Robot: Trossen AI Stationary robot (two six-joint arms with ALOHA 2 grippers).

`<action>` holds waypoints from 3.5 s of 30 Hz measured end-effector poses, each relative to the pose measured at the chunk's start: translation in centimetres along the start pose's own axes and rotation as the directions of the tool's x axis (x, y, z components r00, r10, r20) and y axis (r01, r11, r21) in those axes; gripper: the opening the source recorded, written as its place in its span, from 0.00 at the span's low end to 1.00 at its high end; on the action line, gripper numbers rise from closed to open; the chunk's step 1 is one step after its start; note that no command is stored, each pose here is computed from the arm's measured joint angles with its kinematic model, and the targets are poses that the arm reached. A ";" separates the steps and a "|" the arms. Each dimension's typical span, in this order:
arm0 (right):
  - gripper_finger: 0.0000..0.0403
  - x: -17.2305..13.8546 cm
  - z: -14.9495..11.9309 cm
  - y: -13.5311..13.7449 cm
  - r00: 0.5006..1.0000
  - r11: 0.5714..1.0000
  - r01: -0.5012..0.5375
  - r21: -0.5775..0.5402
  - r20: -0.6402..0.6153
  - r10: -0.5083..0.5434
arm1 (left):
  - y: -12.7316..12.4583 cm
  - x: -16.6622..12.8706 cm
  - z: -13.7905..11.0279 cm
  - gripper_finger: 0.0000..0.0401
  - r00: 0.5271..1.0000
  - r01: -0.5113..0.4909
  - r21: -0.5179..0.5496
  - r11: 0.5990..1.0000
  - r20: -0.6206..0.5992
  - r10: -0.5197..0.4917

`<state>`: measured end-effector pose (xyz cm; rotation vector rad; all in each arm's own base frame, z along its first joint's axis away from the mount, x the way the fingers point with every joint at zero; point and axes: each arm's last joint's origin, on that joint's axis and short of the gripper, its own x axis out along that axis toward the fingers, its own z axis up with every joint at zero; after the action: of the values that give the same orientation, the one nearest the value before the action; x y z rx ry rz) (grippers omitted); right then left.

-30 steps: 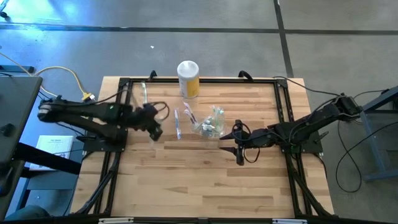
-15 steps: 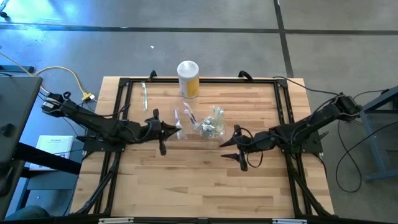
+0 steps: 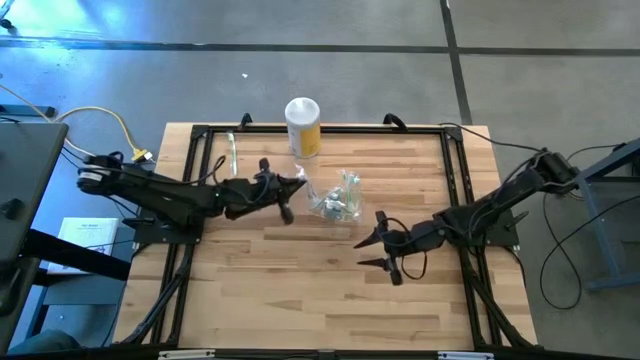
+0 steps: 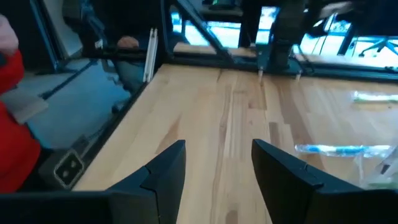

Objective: Pick & Place toothbrushing station
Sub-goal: Put the bottom green toothbrush into the left section of the transparent organizer, then put the green toothbrush into the right section of the transparent organizer

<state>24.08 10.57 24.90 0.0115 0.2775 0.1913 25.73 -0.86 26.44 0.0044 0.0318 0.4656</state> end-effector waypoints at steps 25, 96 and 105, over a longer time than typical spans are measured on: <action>0.44 0.4 -0.8 0.4 0.999 1.000 -0.006 0.010 -0.045 0.006 | -0.7 3.3 -4.9 0.00 0.989 0.016 -0.032 0.999 -0.144 -0.020; 0.44 0.4 -1.3 0.5 0.995 0.999 0.002 0.054 -0.097 0.003 | -1.5 0.5 -1.4 0.42 0.968 -0.105 0.237 0.966 -0.198 0.154; 0.44 0.3 -1.5 0.4 0.993 0.995 0.012 0.097 -0.119 0.000 | 0.5 -3.8 2.1 0.42 0.886 -0.186 0.280 0.942 -0.367 0.284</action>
<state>23.90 11.04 23.38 0.0966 0.4054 0.1726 22.19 -2.13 28.68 0.1497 0.5008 0.7011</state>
